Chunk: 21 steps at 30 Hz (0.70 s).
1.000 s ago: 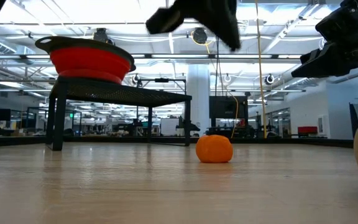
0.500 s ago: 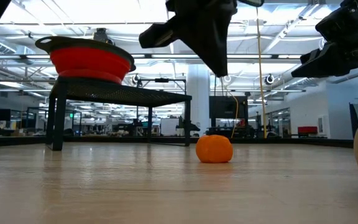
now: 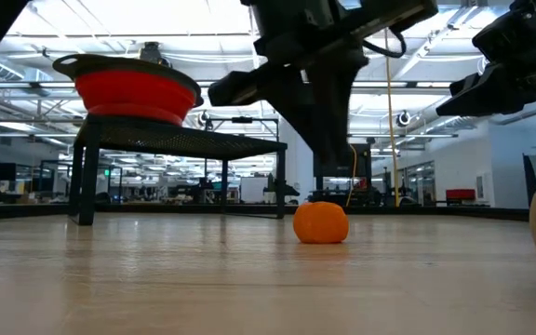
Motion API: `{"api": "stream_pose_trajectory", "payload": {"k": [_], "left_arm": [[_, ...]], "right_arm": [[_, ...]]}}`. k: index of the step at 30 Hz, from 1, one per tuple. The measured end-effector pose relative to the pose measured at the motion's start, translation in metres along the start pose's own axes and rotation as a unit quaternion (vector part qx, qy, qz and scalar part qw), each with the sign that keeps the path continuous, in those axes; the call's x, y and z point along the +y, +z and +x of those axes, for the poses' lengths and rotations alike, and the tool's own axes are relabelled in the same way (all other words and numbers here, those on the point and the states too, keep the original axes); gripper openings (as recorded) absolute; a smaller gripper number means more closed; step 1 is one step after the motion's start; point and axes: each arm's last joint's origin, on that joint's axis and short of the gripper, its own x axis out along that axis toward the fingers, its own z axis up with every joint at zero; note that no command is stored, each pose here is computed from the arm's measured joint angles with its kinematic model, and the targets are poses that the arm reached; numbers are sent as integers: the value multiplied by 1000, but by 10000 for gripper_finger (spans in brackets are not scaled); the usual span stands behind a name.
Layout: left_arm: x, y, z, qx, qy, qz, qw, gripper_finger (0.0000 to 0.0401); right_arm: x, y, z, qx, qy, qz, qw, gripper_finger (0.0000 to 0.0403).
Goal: Pick & Place Fruit
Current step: Put the orange into the red strainer bowl on the shelf
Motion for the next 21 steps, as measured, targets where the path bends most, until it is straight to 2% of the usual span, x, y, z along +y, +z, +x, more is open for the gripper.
{"api": "stream_pose_trajectory", "payload": {"k": [13, 17, 21], "left_arm": [[-2, 0, 6, -3, -5, 10, 1000, 263], [-1, -2, 20, 13, 3, 1, 1000, 309], [0, -4, 30, 28, 10, -2, 1000, 334]], "right_arm": [[0, 0, 0, -1, 0, 0, 1000, 0], [0, 0, 0, -1, 0, 0, 1000, 0], [0, 1, 0, -3, 0, 3, 1000, 0]]}}
